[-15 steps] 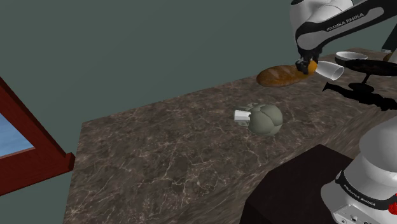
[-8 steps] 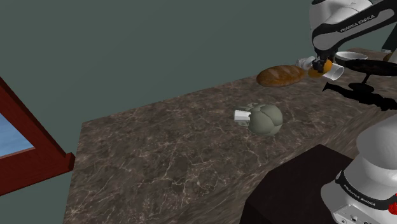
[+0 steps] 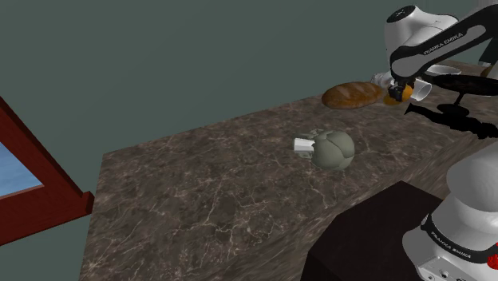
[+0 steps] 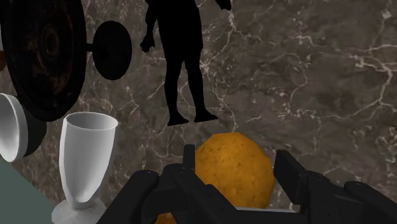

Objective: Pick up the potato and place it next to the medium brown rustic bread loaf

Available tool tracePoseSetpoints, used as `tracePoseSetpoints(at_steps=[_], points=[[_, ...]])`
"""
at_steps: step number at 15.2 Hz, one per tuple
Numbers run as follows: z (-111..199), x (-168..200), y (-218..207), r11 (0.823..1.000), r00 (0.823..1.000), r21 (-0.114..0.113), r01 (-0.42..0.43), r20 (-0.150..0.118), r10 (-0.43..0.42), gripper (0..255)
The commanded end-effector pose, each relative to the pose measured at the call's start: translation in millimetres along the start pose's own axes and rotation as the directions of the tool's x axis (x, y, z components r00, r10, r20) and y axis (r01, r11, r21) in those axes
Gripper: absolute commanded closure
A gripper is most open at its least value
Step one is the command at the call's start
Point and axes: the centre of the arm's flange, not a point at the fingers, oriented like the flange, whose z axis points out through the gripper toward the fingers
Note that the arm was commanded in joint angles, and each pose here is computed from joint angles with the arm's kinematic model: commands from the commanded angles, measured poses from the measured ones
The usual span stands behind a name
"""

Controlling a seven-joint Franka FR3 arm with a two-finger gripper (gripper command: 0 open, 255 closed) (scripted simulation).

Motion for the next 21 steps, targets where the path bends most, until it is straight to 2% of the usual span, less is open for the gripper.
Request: tracePoseSetpoints(at_steps=[1,17,21], points=[[8.4,-0.4,-4.9,1.000,1.000,0.000,0.000,-0.001,0.000,255],[79.1,7.1,-50.8,1.000,1.000,0.000,0.000,-0.001,0.000,255],[79.1,7.1,-50.8,1.000,1.000,0.000,0.000,-0.001,0.000,255]])
